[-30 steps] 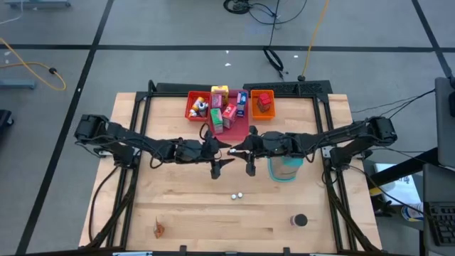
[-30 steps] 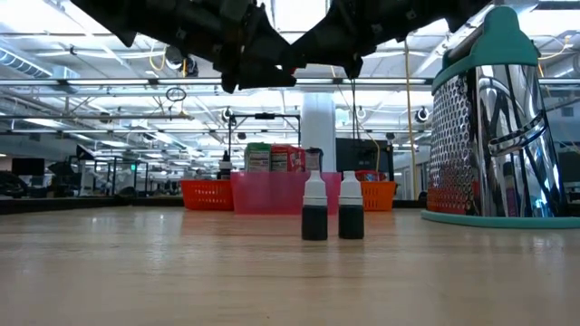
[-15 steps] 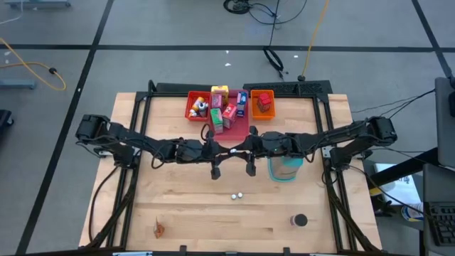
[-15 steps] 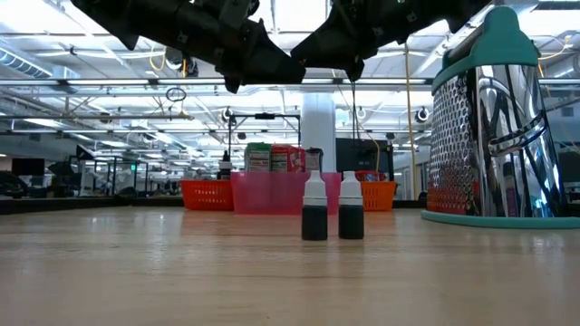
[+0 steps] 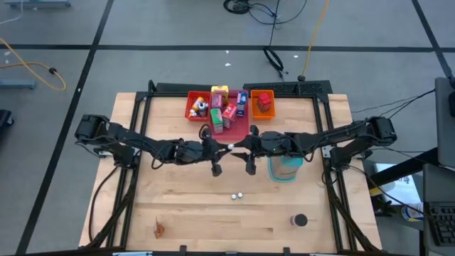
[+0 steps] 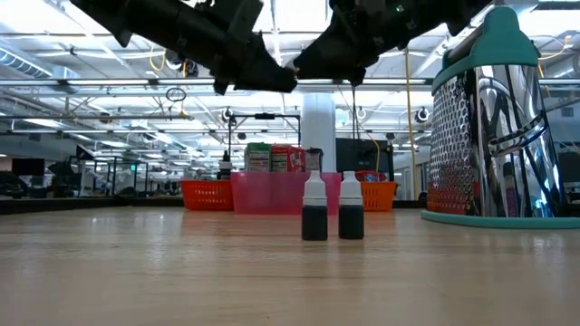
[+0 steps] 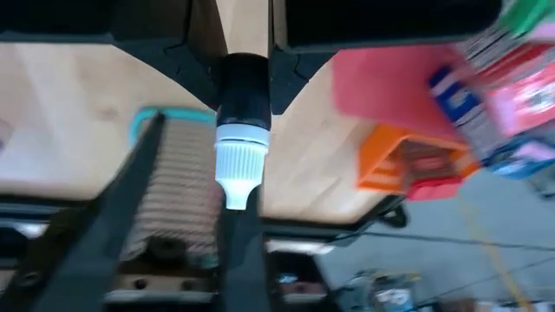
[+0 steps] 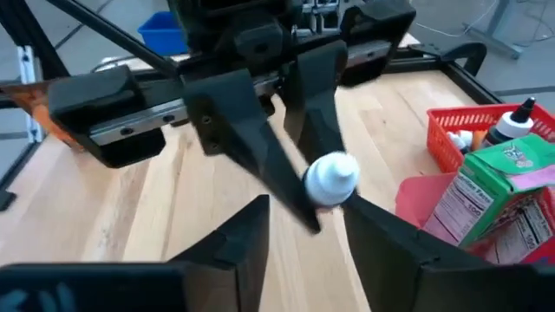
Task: Pick & Place Kitchen Items
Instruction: Put the small black food coloring bottle into the red bin
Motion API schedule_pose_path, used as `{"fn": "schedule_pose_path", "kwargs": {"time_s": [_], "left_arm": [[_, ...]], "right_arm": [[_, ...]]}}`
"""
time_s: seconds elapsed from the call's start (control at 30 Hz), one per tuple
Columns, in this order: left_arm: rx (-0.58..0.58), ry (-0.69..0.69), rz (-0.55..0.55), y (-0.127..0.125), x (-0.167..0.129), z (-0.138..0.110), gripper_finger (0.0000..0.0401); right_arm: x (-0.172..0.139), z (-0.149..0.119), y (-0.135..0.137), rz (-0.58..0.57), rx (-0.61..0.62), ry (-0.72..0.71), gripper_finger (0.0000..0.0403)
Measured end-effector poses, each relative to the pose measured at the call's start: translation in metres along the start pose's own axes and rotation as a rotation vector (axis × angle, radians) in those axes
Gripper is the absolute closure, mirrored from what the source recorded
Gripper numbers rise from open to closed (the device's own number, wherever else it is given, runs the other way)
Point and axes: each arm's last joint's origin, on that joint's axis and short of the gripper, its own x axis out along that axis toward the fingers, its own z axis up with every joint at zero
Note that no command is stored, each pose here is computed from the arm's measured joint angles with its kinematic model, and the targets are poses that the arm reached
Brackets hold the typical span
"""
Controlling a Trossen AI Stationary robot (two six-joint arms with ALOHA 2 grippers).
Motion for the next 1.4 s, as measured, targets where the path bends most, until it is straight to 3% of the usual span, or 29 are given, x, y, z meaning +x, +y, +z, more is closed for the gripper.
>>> {"fn": "schedule_pose_path", "kwargs": {"time_s": [0.37,0.5,0.87,1.1,1.4], "left_arm": [[-0.006,0.125,0.319,0.031,-0.018,0.002,0.0360],[-0.051,0.177,0.459,0.052,-0.023,0.000,0.0356],[-0.187,0.222,0.688,0.127,-0.017,-0.003,0.0352],[-0.277,0.246,0.715,0.172,-0.019,-0.007,0.0351],[-0.341,0.265,0.711,0.201,-0.023,-0.011,0.0350]], "right_arm": [[0.000,-0.002,0.002,0.013,-0.008,0.016,0.0253],[-0.001,-0.003,0.008,0.033,-0.016,0.026,0.0253],[-0.008,-0.010,0.044,0.142,-0.062,0.045,0.0254],[-0.014,-0.017,0.066,0.204,-0.098,0.086,0.0255],[-0.006,-0.036,0.084,0.242,-0.116,0.156,0.0254]]}}
